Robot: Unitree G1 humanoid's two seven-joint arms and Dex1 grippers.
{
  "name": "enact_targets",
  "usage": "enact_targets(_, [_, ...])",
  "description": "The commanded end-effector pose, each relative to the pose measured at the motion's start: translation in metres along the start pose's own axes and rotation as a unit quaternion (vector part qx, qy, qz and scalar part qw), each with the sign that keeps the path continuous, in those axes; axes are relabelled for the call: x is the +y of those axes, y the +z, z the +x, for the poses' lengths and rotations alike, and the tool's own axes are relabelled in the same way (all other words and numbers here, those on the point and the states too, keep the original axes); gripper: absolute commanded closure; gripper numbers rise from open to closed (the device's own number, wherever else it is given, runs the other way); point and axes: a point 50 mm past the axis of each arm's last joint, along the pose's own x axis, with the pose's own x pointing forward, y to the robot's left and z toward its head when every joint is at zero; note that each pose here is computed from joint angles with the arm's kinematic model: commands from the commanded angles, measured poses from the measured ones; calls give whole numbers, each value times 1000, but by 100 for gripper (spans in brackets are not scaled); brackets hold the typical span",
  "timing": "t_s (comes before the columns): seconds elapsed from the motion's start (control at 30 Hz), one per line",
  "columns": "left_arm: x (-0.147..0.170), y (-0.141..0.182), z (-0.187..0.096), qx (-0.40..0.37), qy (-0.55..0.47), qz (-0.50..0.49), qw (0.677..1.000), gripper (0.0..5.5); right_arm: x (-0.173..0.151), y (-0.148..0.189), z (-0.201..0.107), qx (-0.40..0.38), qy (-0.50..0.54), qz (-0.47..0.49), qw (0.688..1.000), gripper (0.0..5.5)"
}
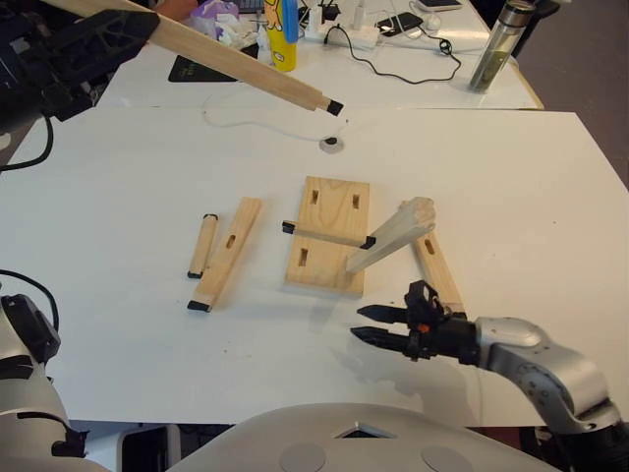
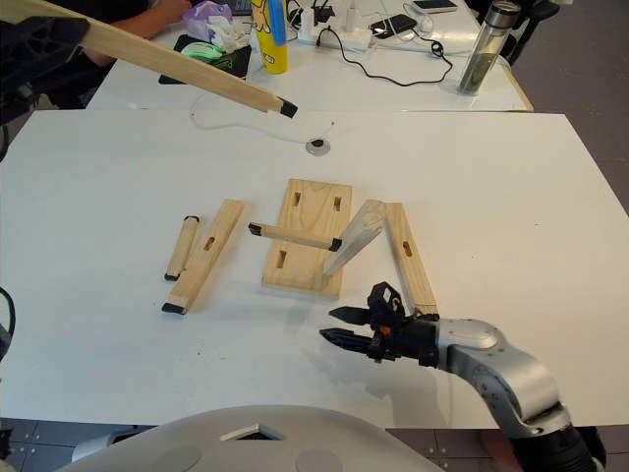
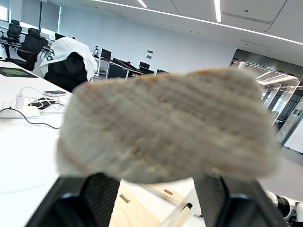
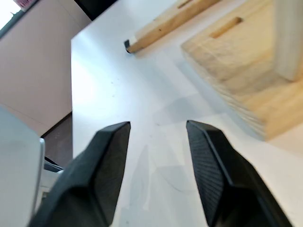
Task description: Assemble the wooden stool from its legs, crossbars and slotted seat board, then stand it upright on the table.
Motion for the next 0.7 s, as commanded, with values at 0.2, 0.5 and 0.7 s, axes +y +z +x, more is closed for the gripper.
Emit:
enact_targets(0.2, [18,-10,10,34,45,44,997,343,-31,-13,41,16,-124,-43,991,496])
enact_targets(0.5, [30,-31,2,94,80,87,989,343,-57,-5,17,2,-193,-63,979,550])
enact_targets(0.7, [30,-52,-3,123,80,77,986,343,-67,4,10,-3,-214,-93,972,550])
